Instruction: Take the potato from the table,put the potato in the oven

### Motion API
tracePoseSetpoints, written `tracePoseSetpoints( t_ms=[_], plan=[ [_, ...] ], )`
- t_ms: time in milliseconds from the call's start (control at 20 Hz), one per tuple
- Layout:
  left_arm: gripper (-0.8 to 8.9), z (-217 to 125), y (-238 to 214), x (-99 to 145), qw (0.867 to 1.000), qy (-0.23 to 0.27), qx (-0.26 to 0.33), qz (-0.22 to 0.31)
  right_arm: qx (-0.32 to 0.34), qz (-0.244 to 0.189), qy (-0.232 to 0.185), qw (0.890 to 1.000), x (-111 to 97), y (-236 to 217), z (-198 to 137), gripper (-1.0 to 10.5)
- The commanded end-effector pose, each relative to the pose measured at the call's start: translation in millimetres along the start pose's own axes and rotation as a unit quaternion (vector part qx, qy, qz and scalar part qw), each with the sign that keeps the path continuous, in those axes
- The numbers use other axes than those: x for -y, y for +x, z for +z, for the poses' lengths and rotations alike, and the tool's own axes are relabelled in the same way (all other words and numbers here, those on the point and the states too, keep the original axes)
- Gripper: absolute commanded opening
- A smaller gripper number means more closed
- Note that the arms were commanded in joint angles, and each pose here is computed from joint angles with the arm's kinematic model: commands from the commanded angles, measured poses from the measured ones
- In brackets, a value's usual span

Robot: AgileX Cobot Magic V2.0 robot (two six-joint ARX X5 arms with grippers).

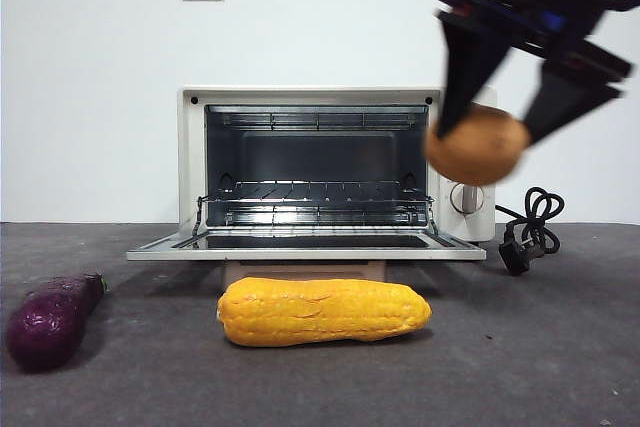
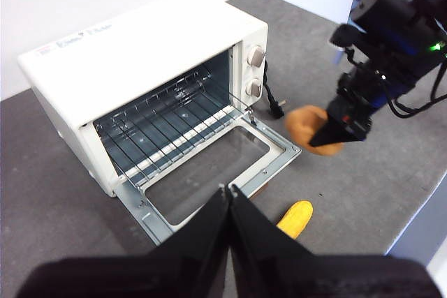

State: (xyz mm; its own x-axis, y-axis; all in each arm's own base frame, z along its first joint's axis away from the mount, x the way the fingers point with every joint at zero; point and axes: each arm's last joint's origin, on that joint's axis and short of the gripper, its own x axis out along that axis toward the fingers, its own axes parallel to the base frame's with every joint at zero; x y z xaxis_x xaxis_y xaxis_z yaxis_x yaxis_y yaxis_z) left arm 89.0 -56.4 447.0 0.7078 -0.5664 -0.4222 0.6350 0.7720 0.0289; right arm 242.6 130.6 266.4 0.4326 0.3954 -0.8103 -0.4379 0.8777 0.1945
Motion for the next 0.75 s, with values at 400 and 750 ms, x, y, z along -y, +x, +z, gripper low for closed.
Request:
tracePoseSetpoints(
  t_ms=[400, 750],
  plan=[
    [-0.08, -6.9, 1.1, 0.5, 0.999, 0.002, -0.033, -0.002, 0.135, 0.046, 0.076, 0.987, -7.0, 80.7, 37.1, -0.2],
    [-0.08, -11.1, 0.7, 0.9, 0.998, -0.001, -0.055, -0.005, 0.242, 0.022, 0.107, 0.964, -4.6, 92.1, 54.4, -0.2]
  ],
)
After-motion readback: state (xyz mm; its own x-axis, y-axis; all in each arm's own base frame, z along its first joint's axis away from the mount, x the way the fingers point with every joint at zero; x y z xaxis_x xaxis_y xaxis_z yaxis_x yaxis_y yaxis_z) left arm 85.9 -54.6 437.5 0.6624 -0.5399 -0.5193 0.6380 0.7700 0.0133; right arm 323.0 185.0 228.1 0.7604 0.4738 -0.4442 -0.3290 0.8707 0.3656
